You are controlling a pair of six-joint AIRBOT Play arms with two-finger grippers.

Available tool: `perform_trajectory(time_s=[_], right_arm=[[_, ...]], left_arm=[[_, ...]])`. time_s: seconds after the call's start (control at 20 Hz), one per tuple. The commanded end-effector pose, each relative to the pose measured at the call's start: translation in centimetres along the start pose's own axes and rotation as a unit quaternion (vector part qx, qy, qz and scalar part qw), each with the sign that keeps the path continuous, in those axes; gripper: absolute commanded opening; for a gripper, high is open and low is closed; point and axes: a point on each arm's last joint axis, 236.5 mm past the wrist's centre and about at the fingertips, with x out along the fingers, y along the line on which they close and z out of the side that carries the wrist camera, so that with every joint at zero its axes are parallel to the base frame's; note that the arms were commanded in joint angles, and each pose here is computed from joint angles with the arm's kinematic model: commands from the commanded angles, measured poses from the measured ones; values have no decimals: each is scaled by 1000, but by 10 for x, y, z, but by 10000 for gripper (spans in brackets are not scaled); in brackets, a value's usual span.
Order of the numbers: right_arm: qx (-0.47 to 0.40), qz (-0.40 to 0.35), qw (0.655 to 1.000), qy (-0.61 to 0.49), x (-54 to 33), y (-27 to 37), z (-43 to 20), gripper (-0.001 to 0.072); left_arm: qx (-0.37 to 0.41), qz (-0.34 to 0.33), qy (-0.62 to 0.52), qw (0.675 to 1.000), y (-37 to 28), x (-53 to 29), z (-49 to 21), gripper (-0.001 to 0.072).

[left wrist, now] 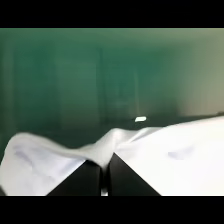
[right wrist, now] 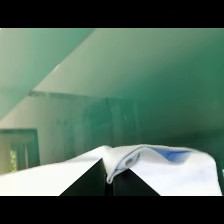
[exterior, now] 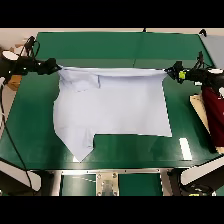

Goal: Fold the shirts.

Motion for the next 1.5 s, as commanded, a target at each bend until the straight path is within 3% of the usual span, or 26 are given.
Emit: perform_trajectory(time_s=[0.0,0.15,0.75,0.8,0.85,0.9,0.95,1.2,1.45], right_arm=[[-8,-49,994,94,-14,-21,-38,14],[4,-91,988,125,-20,-46,-67,14],[61,-107,978,170,-16,-78,-119,16],[65,-108,977,170,-16,-78,-119,64],[66,-105,977,171,-16,-76,-119,201],[62,-101,977,175,-18,-72,-117,265],[59,-93,977,182,-24,-65,-113,270],[17,-84,979,183,-80,-29,-95,269],[4,-170,969,180,-142,-48,-167,269]], left_arm=[[5,54,113,992,23,-10,-48,31],[-13,67,168,983,31,-13,-79,31],[-65,65,227,970,44,4,-137,31],[-69,62,225,970,42,4,-136,32],[-76,56,223,970,39,5,-135,34],[-83,55,227,969,37,3,-137,257],[-85,51,237,966,33,-3,-138,379],[-104,46,277,954,16,-57,-143,378],[-110,76,251,959,8,-120,-200,378]])
